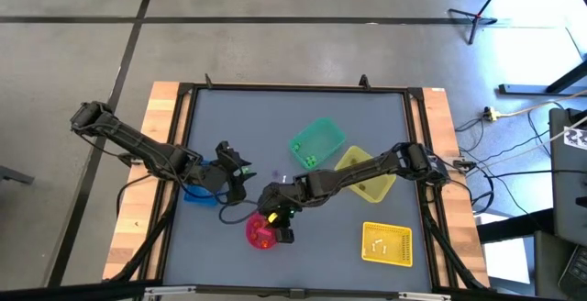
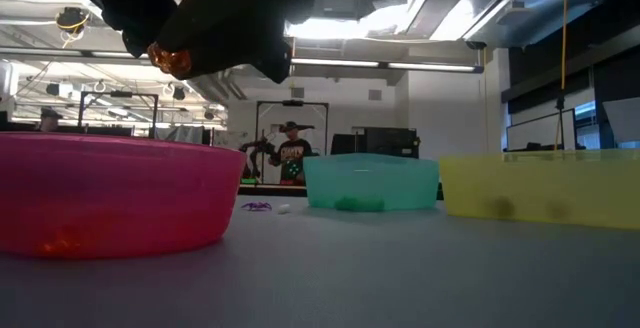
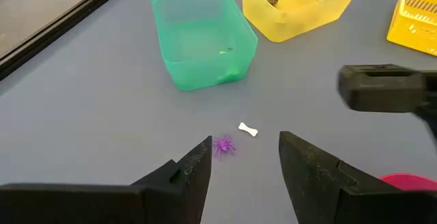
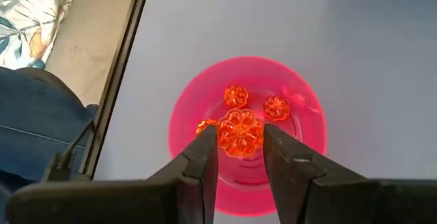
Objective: Sort Halloween decoration
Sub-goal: Put the orange pumpkin toy into the pink bowl, then put the white bone toy into the yellow bin
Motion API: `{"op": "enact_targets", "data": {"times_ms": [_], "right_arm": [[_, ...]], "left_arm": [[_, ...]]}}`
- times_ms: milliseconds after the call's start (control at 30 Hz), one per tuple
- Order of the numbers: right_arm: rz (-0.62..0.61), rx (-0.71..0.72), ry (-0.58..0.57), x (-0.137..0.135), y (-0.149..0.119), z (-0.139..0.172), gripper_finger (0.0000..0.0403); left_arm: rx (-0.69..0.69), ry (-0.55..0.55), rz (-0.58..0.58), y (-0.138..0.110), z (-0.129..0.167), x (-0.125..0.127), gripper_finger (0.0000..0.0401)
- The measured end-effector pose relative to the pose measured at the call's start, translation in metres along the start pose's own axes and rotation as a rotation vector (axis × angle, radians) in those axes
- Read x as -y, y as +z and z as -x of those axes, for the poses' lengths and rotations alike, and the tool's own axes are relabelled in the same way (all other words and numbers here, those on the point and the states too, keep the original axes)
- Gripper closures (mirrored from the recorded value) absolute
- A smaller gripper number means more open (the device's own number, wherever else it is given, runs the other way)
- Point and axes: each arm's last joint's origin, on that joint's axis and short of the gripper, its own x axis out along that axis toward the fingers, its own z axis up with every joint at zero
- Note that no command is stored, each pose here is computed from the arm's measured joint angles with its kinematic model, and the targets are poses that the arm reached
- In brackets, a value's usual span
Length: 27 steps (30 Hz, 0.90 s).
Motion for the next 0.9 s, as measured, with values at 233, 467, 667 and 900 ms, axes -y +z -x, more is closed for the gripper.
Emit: {"op": "enact_targets", "data": {"times_ms": [233,467,667,900], "right_arm": [[-0.003,-0.004,-0.007,0.0015,-0.0008,-0.0012,0.0301],[0.000,0.007,-0.014,0.0016,0.0001,-0.0014,0.0301],[-0.001,0.015,-0.049,0.0024,0.0003,-0.0014,0.0292],[-0.002,0.019,-0.066,0.0031,0.0004,-0.0013,0.0208]], "left_arm": [[0.000,0.000,0.000,0.0000,0.0000,0.0000,0.0247],[0.000,0.000,-0.001,0.0000,0.0000,0.0000,0.0247],[0.000,0.000,-0.001,0.0000,0.0000,0.0000,0.0247],[0.000,0.000,-0.033,0.0000,0.0000,0.0000,0.0247]]}}
